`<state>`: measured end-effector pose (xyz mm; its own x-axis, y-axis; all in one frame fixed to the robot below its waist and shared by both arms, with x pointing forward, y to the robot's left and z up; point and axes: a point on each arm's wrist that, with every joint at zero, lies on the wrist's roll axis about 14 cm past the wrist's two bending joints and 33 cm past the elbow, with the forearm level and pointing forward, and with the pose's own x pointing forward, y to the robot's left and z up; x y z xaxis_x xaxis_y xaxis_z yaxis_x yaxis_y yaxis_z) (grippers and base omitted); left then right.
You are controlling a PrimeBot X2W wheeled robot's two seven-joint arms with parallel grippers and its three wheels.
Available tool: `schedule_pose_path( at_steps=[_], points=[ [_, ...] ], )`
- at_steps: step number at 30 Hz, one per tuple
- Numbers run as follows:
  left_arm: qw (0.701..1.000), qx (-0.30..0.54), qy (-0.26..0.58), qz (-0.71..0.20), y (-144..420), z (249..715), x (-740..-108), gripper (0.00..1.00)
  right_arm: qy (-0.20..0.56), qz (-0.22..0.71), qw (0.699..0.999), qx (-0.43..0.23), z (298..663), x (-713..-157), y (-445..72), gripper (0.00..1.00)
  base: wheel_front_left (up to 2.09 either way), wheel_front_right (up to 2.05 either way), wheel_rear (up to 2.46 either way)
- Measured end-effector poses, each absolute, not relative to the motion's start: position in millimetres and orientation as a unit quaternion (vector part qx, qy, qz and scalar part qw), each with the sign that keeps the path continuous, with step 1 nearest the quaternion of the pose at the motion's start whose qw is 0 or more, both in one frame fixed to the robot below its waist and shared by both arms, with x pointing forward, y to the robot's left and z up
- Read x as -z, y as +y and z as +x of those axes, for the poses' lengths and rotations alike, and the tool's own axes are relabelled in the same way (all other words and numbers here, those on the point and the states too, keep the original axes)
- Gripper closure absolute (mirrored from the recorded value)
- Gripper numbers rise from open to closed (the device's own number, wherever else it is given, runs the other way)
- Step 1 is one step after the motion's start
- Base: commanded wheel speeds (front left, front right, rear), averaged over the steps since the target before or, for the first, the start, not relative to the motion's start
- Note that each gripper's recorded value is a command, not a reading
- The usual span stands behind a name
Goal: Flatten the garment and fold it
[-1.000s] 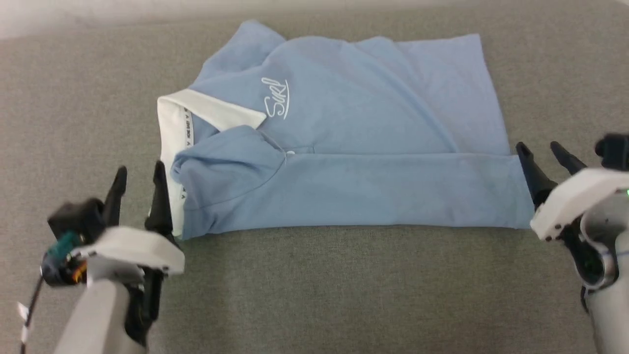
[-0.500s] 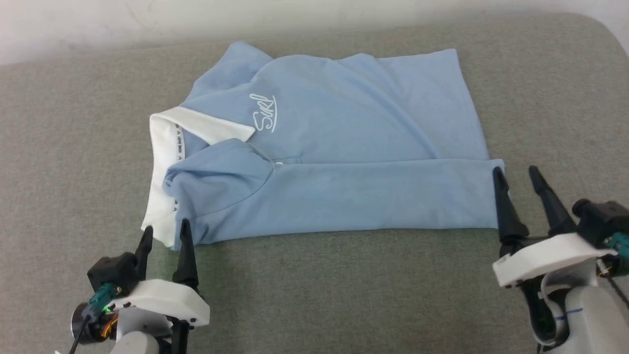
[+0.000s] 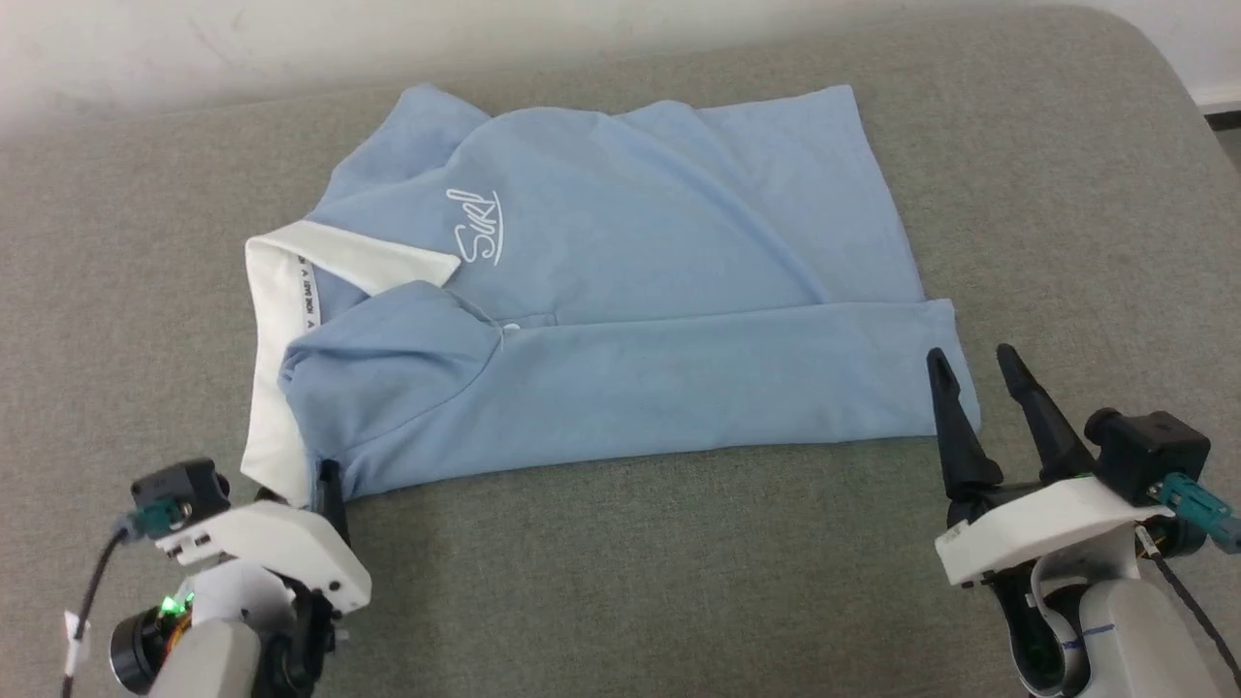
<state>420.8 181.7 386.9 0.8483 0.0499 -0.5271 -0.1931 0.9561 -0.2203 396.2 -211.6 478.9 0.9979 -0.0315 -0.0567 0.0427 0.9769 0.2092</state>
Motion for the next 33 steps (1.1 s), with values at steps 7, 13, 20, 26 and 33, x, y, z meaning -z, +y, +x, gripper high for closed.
schedule_pose_path(
  at_steps=[7, 13, 20, 26, 33],
  points=[
    [0.94, -0.029, 0.306, -0.146, 174, 426, -388, 1.0, 0.035, 0.106, 0.994, 0.021, 395, -475, -213, 0.0, 0.0, 0.0, 0.0],
    [0.945, -0.022, 0.292, -0.148, 171, 425, -396, 1.0, 0.039, 0.094, 0.994, 0.031, 396, -474, -220, 0.0, 0.0, 0.0, 0.0],
    [0.948, -0.024, 0.276, -0.153, 172, 423, -398, 1.0, 0.124, 0.076, 0.987, 0.063, 407, -447, -244, 0.0, 0.0, 0.0, 0.0],
    [0.948, -0.026, 0.276, -0.158, 172, 420, -395, 1.0, 0.284, 0.102, 0.951, 0.068, 407, -398, -245, 0.0, 0.0, 0.0, 0.0],
    [0.948, -0.025, 0.276, -0.159, 174, 416, -392, 1.0, 0.413, 0.097, 0.904, 0.055, 399, -372, -238, 0.5, 0.0, 0.0, 0.0]
  ],
)
